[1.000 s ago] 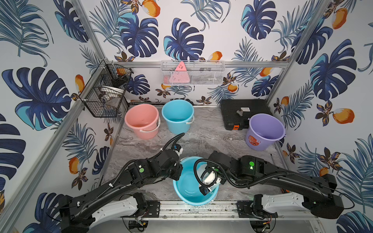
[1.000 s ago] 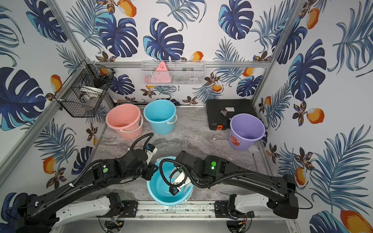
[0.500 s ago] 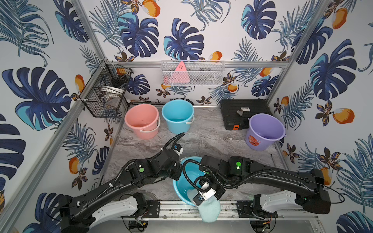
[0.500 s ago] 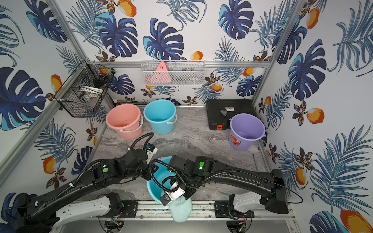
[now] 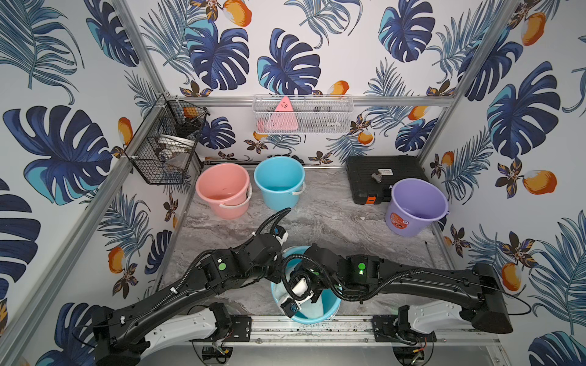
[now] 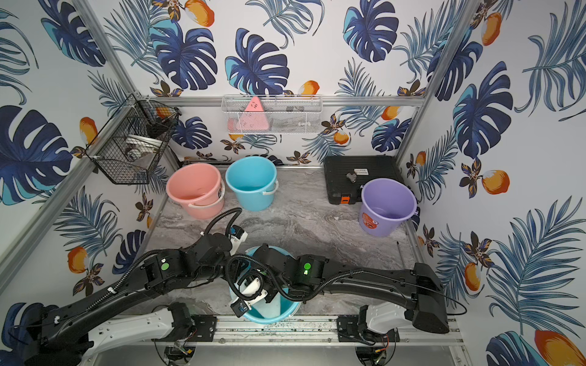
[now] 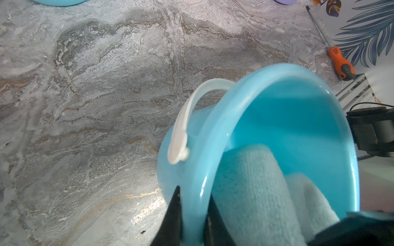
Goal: Wipe the inside of the bucket with a cloth
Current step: Wipe the dirt from the inside of the bucket.
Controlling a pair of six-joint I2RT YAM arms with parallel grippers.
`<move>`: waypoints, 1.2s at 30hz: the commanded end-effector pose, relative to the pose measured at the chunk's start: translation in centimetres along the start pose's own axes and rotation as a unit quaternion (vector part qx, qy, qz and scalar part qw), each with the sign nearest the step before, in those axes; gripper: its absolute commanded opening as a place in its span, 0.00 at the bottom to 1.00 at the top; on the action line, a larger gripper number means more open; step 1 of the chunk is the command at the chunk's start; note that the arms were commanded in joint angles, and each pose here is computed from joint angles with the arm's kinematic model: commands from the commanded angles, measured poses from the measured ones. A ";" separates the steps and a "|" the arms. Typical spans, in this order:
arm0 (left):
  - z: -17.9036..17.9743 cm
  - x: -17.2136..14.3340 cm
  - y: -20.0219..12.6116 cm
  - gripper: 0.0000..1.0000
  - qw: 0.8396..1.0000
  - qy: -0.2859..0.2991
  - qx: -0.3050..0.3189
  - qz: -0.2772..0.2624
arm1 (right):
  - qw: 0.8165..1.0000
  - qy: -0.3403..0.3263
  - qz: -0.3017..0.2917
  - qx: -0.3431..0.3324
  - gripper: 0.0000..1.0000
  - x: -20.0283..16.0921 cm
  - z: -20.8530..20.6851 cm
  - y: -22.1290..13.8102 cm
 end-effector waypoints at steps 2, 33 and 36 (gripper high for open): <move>-0.7 0.9 -0.3 0.00 1.000 -0.006 -0.018 -0.021 | 0.985 -0.131 0.090 -0.070 0.00 -1.9 -1.9 -0.8; -0.6 0.7 -0.1 0.00 1.000 -0.005 -0.014 -0.021 | 0.969 0.100 0.073 0.216 0.00 -3.4 7.9 -11.9; -0.6 0.7 0.0 0.00 1.000 -0.005 -0.015 -0.021 | 0.965 0.130 0.007 0.226 0.00 -1.5 7.5 -10.9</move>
Point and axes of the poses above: each gripper's point midway between its finger pads, its own y axis out along the fingers, its own z axis along the line the jaws close on, x = y × z, the point moved 5 cm from there along -y, back along the fingers, and after that the axes turned 2 degrees about -y, right-handed, at the moved point
